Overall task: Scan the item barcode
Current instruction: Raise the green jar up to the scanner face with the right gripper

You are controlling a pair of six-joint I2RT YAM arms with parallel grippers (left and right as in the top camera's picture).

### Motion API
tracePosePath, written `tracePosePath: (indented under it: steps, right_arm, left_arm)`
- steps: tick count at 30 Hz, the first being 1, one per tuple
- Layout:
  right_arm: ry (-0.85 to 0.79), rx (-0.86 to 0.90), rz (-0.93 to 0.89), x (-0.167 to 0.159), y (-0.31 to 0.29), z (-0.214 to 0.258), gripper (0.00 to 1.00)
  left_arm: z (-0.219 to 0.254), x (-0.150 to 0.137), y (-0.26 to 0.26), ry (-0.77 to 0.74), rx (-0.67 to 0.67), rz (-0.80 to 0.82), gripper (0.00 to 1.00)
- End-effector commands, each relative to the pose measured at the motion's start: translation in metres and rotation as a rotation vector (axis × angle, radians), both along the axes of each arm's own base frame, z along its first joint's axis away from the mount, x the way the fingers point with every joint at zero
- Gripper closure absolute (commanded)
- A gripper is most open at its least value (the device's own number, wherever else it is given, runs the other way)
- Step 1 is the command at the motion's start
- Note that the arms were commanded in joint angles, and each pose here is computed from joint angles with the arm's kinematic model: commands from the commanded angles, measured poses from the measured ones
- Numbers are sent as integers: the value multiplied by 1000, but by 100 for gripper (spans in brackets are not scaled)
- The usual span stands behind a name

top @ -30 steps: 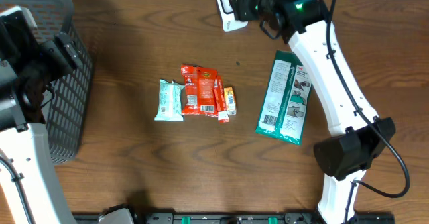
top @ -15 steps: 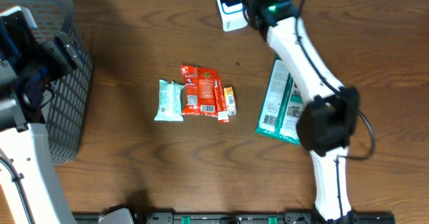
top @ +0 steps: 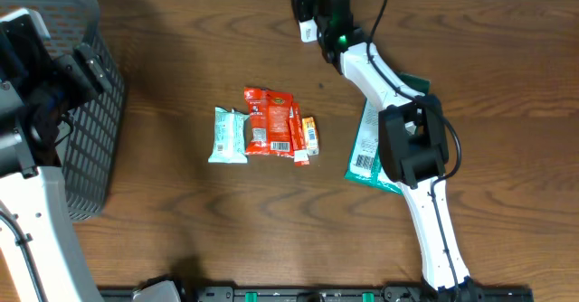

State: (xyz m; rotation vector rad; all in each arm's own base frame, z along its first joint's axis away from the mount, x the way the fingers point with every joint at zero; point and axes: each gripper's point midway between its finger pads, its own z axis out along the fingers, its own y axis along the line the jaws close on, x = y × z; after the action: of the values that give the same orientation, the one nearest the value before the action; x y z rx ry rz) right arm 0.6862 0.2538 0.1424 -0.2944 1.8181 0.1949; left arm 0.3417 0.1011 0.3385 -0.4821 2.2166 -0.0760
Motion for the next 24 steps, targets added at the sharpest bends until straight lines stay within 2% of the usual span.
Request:
tracePosePath:
  steps: [1,19,24]
  right_arm:
    - [-60,13,-1,6,-9,30,99]
    - [-79,31,15,9,-15,36,99]
    - [-89,109,15,8,-20,61,99]
  left_arm:
    - [3,1,0,-5,9,-11,13]
    - [3,1,0,-5,9,-11,13]
    - [3,1,0,-6,9,-11,13]
